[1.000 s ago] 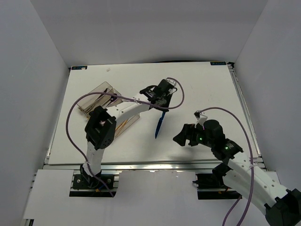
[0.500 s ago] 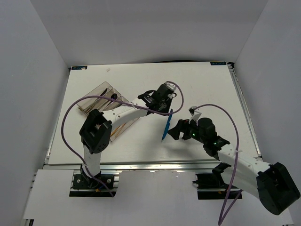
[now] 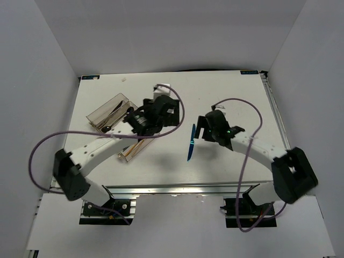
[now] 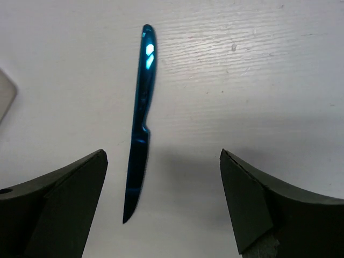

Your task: Sort the eating utensils into containers

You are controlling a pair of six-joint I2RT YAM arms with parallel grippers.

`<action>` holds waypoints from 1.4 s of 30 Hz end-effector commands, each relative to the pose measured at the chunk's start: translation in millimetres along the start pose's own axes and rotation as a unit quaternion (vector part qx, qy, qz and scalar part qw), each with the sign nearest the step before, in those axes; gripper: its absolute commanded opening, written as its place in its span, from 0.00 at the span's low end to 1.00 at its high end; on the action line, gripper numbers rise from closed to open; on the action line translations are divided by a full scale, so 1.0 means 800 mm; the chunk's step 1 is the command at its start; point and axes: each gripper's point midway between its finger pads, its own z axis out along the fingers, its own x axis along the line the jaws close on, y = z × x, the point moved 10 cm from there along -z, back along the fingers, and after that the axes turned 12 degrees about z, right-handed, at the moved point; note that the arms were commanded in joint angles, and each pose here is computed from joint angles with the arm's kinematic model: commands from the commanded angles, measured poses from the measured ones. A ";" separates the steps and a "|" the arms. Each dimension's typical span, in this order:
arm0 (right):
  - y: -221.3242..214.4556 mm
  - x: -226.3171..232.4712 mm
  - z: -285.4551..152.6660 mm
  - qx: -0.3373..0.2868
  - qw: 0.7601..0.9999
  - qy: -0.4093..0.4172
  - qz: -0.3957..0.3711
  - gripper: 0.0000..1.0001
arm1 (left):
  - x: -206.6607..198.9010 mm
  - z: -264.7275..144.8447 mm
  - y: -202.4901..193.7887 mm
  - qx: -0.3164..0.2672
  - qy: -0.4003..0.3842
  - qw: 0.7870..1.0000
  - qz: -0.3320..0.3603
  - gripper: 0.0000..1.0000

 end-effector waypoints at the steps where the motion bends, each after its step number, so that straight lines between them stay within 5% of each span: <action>1: -0.004 0.001 0.026 0.054 0.990 -0.129 -0.032 0.89 | 0.046 -0.051 0.006 -0.048 0.108 0.991 -0.066 0.98; 7: 0.001 0.035 0.076 0.076 0.978 -0.183 -0.066 0.85 | 0.091 -0.085 -0.031 -0.038 0.193 0.979 -0.060 0.98; 15: -0.002 0.050 0.123 0.100 0.971 -0.203 -0.074 0.67 | 0.107 -0.096 -0.086 -0.019 0.154 0.987 -0.034 0.98; 22: -0.012 0.046 0.142 0.123 0.971 -0.197 -0.062 0.63 | 0.104 -0.097 -0.105 -0.014 0.114 0.993 -0.035 0.98; 33: -0.040 0.004 0.160 0.168 0.956 -0.235 -0.052 0.25 | 0.102 -0.105 -0.100 -0.025 0.078 0.996 -0.036 0.98; 37: -0.045 0.003 0.157 0.183 0.957 -0.221 -0.052 0.00 | 0.098 -0.103 -0.105 -0.024 0.055 0.998 -0.036 0.98; 42: -0.013 0.034 0.136 0.152 0.972 -0.171 -0.048 0.00 | 0.080 -0.093 -0.110 -0.034 -0.014 0.998 -0.049 0.98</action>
